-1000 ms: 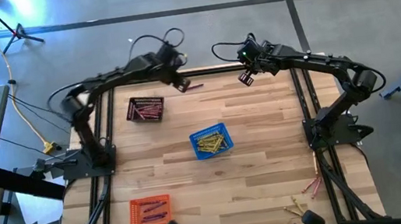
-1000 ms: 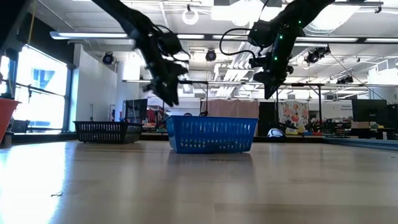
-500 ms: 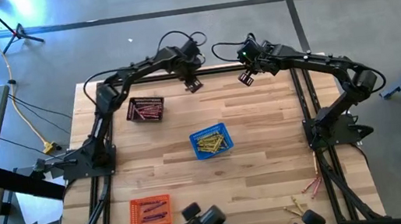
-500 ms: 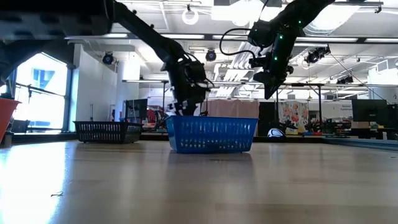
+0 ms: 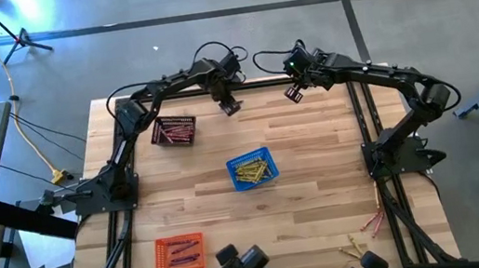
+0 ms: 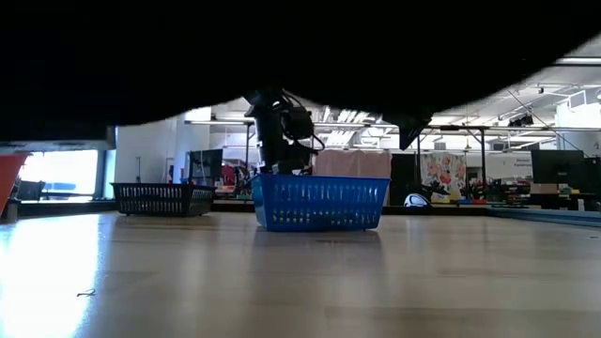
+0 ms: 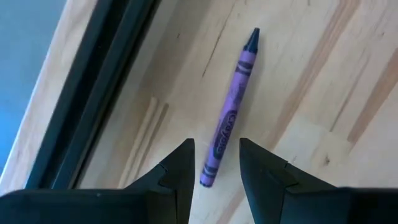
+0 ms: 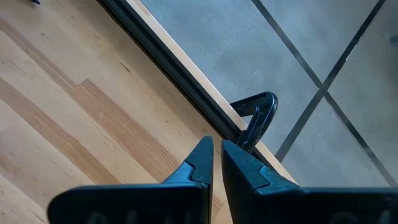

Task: Sort crayons
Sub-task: Put the violet crayon into the orange basket

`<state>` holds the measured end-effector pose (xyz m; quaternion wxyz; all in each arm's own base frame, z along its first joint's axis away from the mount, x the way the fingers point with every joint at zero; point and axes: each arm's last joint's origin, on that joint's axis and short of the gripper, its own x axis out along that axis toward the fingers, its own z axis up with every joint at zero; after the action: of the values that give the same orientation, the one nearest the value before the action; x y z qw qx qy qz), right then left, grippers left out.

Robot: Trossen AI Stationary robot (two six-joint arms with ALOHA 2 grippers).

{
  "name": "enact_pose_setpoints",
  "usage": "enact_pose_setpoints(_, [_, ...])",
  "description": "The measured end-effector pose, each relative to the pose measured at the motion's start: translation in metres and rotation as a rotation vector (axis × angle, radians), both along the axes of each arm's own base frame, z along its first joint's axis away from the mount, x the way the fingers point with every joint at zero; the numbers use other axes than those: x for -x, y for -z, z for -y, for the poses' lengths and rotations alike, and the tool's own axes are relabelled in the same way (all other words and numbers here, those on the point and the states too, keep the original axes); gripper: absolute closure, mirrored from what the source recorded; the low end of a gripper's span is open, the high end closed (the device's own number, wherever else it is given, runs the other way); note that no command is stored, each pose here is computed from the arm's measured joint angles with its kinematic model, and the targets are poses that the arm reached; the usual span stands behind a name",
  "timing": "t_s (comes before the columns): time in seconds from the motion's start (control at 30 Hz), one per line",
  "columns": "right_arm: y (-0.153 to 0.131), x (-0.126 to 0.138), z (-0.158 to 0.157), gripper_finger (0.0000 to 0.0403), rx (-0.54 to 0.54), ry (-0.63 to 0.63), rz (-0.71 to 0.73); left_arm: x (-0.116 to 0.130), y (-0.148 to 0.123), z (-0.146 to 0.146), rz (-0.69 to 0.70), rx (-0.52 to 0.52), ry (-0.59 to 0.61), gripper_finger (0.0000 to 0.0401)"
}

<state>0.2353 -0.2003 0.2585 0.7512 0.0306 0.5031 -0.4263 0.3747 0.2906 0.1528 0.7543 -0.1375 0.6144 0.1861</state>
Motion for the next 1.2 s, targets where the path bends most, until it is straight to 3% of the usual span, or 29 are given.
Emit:
enact_pose_setpoints(0.5, [0.0,0.0,0.0,0.0387,0.0,0.0,0.0,0.004,0.011,-0.007,0.009,0.053,-0.003,0.0291])
enact_pose_setpoints(0.63, [0.0,0.0,0.0,0.0387,0.0,0.0,0.0,0.004,0.011,-0.007,0.012,0.056,-0.001,0.0314])
enact_pose_setpoints(0.87, [0.0,0.0,0.0,0.0387,0.0,0.0,0.0,0.007,0.011,-0.005,-0.013,0.074,0.027,0.0393])
enact_pose_setpoints(1.2, [0.0,0.0,0.0,0.0387,0.0,0.0,0.0,0.009,-0.002,0.006,-0.025,0.121,-0.053,0.04])
